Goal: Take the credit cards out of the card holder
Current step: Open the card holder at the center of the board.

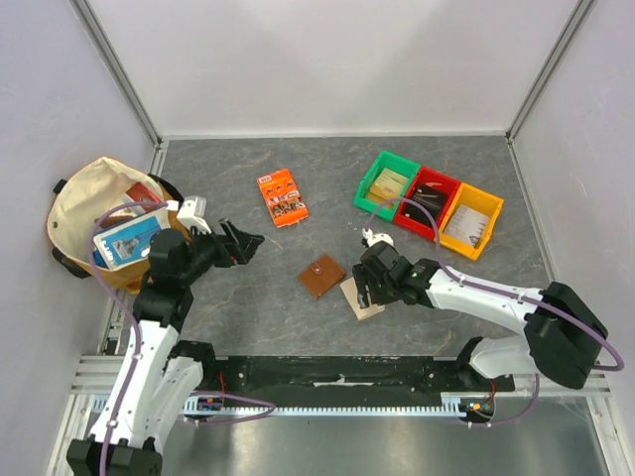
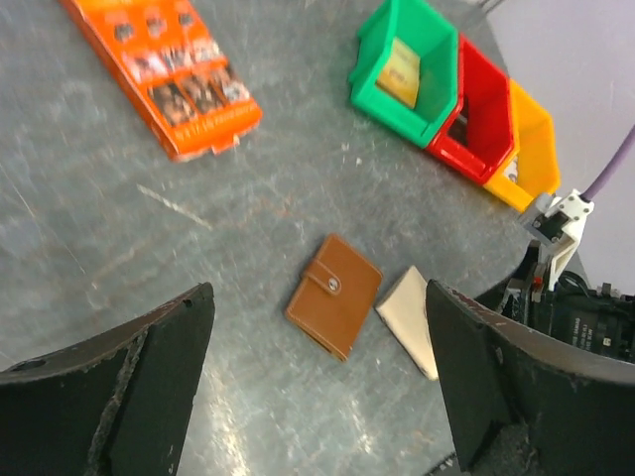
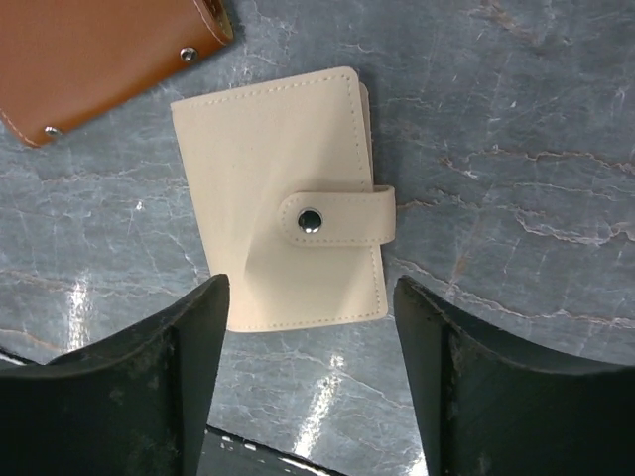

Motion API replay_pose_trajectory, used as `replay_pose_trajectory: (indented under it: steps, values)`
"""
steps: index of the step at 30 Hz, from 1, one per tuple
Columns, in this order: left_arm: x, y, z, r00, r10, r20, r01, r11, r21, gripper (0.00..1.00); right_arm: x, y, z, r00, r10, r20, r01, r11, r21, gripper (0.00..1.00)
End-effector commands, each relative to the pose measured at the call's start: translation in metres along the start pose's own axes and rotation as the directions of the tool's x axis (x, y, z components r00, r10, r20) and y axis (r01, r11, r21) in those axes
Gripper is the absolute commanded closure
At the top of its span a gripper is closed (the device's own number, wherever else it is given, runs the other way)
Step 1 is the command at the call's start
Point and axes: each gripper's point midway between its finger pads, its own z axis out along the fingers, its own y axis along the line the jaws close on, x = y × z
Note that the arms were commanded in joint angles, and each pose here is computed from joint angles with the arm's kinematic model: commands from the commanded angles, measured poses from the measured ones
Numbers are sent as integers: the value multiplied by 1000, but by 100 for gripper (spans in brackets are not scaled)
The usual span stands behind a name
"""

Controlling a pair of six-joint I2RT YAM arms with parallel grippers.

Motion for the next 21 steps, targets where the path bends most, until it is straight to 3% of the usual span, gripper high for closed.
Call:
replay_pose_trajectory:
  steps: [1,11,21]
  values:
    - [27,-13,8,971,-189,-144,191,982,-1,8,-27,4,3,997,-48,60,47,999,25,32]
    - [102,-54,22,903,-290,-316,277,957,-87,8,-42,7,20,993,-109,53,106,992,66,53]
    - [158,-79,32,866,-323,-383,286,946,-150,12,-9,-4,40,993,-113,-42,116,989,86,60]
